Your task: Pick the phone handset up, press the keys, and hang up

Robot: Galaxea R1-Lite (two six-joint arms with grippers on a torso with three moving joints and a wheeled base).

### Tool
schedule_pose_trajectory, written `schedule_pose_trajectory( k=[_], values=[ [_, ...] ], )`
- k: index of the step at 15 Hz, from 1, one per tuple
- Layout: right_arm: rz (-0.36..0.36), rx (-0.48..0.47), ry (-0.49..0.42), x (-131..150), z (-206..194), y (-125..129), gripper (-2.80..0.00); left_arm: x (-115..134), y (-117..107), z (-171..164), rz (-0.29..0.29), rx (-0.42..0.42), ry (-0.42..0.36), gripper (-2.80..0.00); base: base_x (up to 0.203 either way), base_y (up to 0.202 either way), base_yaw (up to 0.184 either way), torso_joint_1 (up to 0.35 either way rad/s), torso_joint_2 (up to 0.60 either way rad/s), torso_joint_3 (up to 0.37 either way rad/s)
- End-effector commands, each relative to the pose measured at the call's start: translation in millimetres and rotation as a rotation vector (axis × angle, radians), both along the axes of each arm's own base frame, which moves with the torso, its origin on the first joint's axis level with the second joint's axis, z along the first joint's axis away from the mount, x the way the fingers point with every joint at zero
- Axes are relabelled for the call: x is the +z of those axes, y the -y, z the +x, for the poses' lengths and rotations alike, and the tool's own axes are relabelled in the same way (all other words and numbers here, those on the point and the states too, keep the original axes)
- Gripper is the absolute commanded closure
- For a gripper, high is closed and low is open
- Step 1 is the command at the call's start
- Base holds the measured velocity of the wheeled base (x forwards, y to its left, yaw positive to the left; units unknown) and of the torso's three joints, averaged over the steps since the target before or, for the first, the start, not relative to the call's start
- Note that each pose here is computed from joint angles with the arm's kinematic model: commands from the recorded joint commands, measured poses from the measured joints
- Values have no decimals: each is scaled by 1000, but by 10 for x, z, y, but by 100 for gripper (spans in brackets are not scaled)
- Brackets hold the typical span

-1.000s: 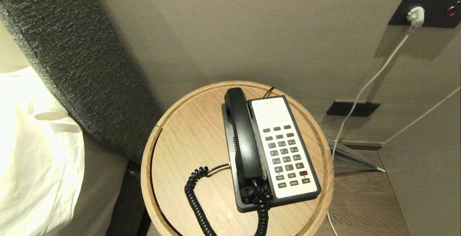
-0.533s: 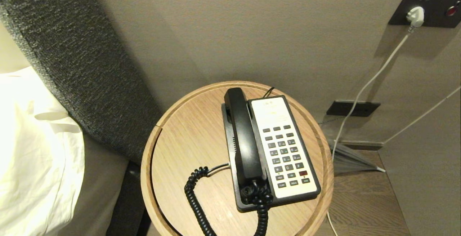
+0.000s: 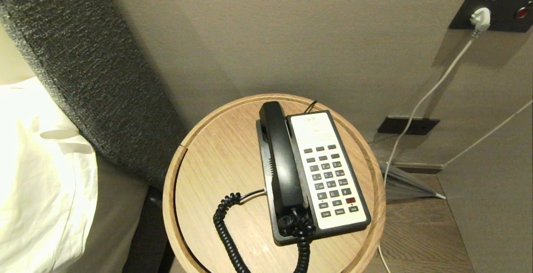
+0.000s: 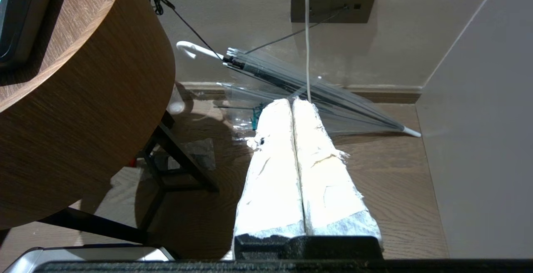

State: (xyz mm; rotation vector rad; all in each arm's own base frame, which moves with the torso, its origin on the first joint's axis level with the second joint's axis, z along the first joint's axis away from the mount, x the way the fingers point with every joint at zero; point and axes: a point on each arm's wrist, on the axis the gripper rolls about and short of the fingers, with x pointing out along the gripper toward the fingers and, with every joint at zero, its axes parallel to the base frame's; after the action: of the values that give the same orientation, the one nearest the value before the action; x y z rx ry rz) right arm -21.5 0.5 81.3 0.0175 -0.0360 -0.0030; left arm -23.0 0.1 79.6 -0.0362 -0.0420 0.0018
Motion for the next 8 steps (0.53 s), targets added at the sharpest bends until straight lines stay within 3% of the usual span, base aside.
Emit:
schedule_pose_trajectory(
  k=[1,4,8],
  values=[
    [1,0,-24,-54,18,0,0,-6,0,3,-6,2,-5,0,0,0,0,0,0,0],
    [0,0,-24,-54,18,0,0,-9,0,3,-9,2,-8,0,0,0,0,1,1,31],
    [-1,0,-24,-54,18,0,0,-8,-1,0,-19,3,-8,0,0,0,0,2,3,174]
  ],
)
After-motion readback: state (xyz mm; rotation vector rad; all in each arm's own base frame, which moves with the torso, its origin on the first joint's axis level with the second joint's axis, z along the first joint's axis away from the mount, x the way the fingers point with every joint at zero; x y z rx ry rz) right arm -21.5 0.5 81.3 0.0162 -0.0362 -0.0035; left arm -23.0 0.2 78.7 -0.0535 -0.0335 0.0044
